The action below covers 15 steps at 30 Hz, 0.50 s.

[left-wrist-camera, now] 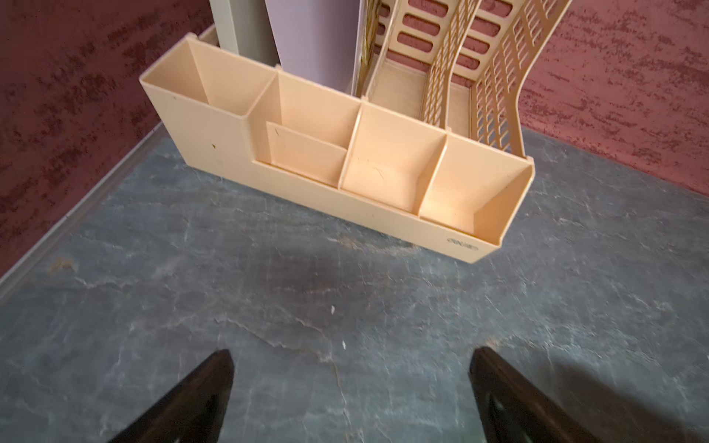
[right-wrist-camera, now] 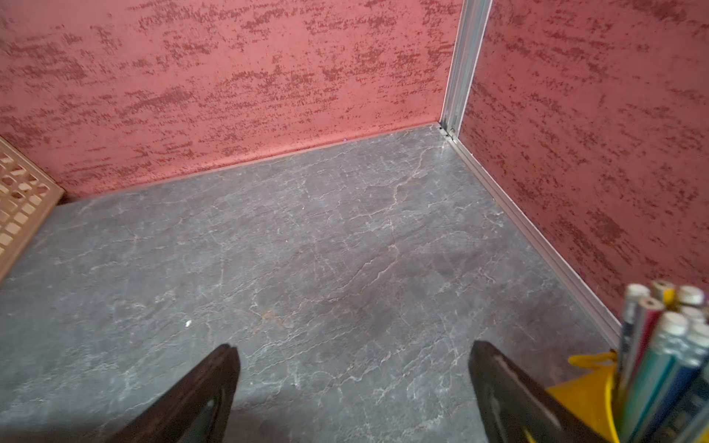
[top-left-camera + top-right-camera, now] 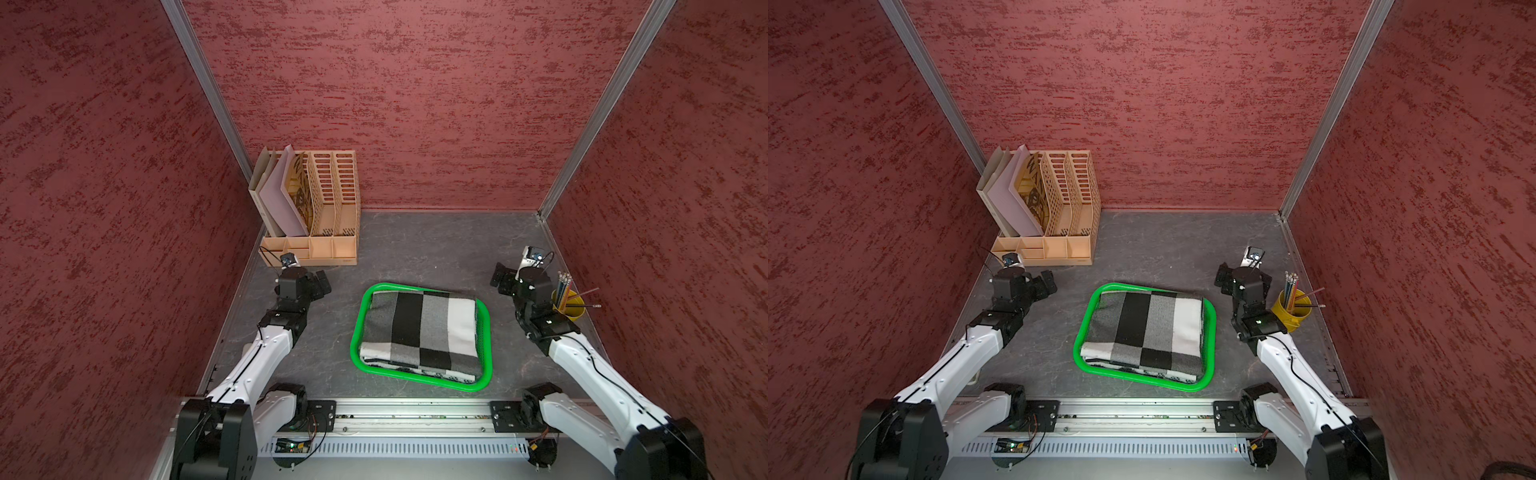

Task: Put the folded scarf in the basket
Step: Reset both arms

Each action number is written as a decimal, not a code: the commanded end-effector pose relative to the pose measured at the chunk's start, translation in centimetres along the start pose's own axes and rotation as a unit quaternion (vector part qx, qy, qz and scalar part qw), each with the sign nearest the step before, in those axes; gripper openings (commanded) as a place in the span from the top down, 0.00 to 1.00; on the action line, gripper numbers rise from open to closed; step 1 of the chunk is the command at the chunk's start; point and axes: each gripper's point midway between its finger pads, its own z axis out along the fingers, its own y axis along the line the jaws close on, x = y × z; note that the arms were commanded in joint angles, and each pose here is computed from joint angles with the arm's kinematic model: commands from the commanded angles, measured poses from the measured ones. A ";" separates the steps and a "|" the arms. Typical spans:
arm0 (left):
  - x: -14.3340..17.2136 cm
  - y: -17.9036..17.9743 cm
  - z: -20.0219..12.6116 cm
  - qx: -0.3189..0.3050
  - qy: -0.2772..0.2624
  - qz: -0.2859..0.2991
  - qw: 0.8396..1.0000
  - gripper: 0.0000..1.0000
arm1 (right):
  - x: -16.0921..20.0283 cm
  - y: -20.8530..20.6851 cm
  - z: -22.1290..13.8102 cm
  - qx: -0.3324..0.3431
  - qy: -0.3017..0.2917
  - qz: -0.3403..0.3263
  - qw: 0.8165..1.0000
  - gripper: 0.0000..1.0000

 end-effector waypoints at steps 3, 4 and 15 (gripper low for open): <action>-3.2 0.1 0.6 0.021 -0.117 0.039 0.992 0.00 | -1.8 -0.1 1.6 -0.003 -0.090 -0.030 0.995 0.02; -3.0 0.2 0.6 0.015 -0.127 0.050 0.991 0.00 | -1.2 -0.2 2.0 0.002 -0.092 -0.035 0.995 0.02; -2.0 0.6 4.0 -0.009 -0.178 0.073 0.981 0.00 | 2.3 -0.8 4.7 0.009 -0.117 -0.073 0.990 0.02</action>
